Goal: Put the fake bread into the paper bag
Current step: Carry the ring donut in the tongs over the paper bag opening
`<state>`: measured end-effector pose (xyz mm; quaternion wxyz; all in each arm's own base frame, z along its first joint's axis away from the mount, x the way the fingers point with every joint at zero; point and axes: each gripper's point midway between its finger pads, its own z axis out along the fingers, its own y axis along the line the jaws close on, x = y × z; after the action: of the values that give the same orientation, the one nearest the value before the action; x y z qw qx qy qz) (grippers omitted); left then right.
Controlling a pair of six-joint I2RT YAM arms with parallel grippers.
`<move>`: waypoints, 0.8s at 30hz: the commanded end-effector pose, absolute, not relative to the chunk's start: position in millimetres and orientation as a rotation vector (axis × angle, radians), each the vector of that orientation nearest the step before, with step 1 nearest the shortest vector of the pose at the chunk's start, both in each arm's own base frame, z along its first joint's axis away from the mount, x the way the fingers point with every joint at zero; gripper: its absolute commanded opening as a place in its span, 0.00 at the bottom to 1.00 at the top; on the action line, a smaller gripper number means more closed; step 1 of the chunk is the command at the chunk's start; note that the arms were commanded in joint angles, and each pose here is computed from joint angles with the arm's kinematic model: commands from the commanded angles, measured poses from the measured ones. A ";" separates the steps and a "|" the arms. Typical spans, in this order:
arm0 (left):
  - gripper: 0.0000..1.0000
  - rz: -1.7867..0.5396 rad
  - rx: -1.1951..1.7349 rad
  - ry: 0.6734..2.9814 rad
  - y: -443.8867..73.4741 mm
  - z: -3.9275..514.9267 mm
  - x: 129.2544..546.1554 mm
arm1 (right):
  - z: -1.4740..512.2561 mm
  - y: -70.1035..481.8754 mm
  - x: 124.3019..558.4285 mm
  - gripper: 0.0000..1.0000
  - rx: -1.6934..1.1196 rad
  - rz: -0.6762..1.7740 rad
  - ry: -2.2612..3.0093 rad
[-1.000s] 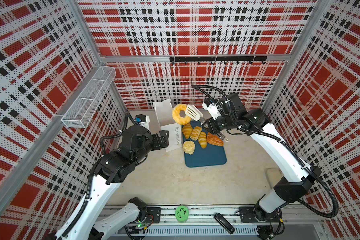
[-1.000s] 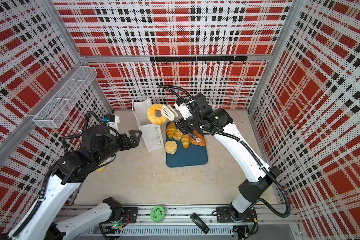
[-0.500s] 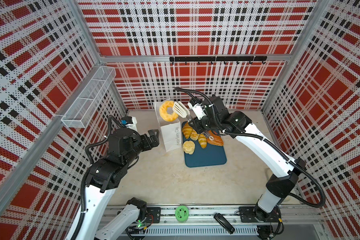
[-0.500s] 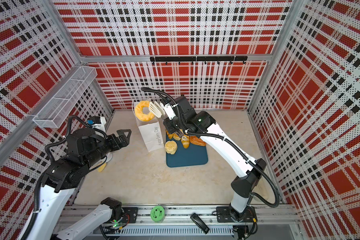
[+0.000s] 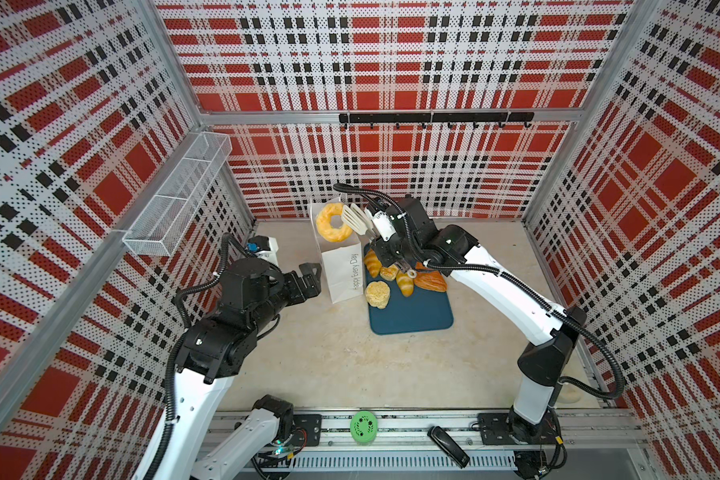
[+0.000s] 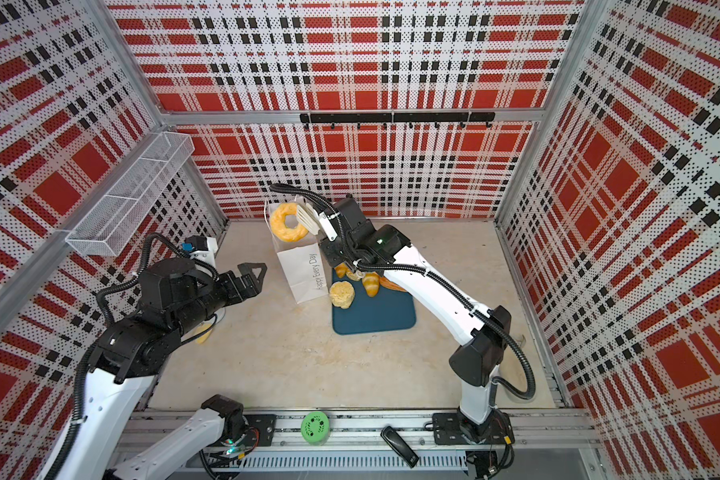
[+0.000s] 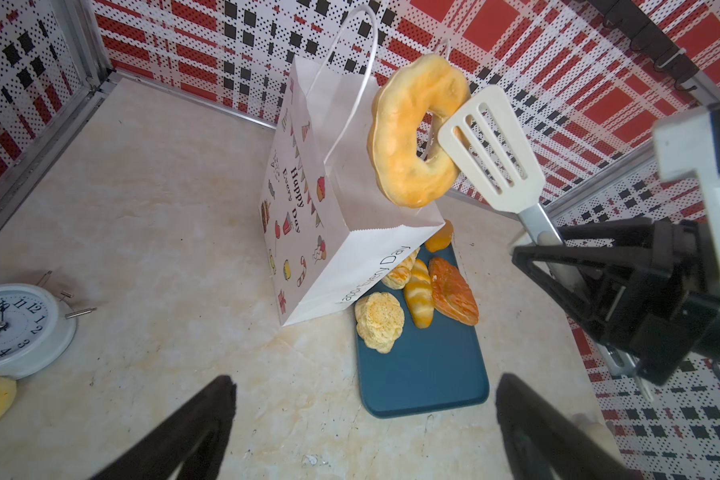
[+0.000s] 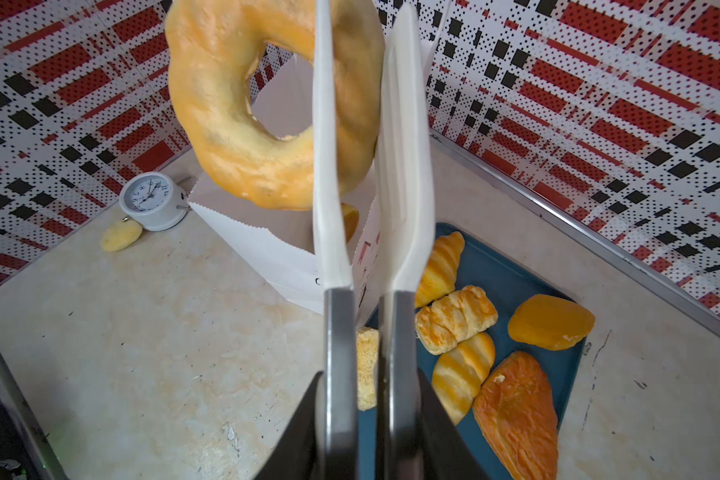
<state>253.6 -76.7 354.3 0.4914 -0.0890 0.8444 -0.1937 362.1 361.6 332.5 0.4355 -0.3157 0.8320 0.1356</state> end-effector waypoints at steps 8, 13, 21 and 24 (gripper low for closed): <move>1.00 -0.468 -0.232 2.055 -73.2 349.8 251.0 | 360.5 375.9 376.3 0.35 -0.776 0.236 1.913; 0.99 -0.466 -0.233 2.060 -73.2 348.4 251.1 | 356.8 378.0 376.6 0.35 -0.796 0.179 1.901; 0.99 -0.464 -0.237 2.064 -73.1 347.0 251.7 | 352.2 374.6 378.3 0.35 -0.816 0.063 1.890; 0.99 -0.464 -0.238 2.070 -73.4 344.5 252.0 | 352.1 373.5 378.4 0.36 -0.817 0.038 1.885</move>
<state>252.4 -77.3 350.9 0.4877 -0.0906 0.8457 -0.1968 369.5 369.6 325.4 0.4732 -0.3572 0.8049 0.0245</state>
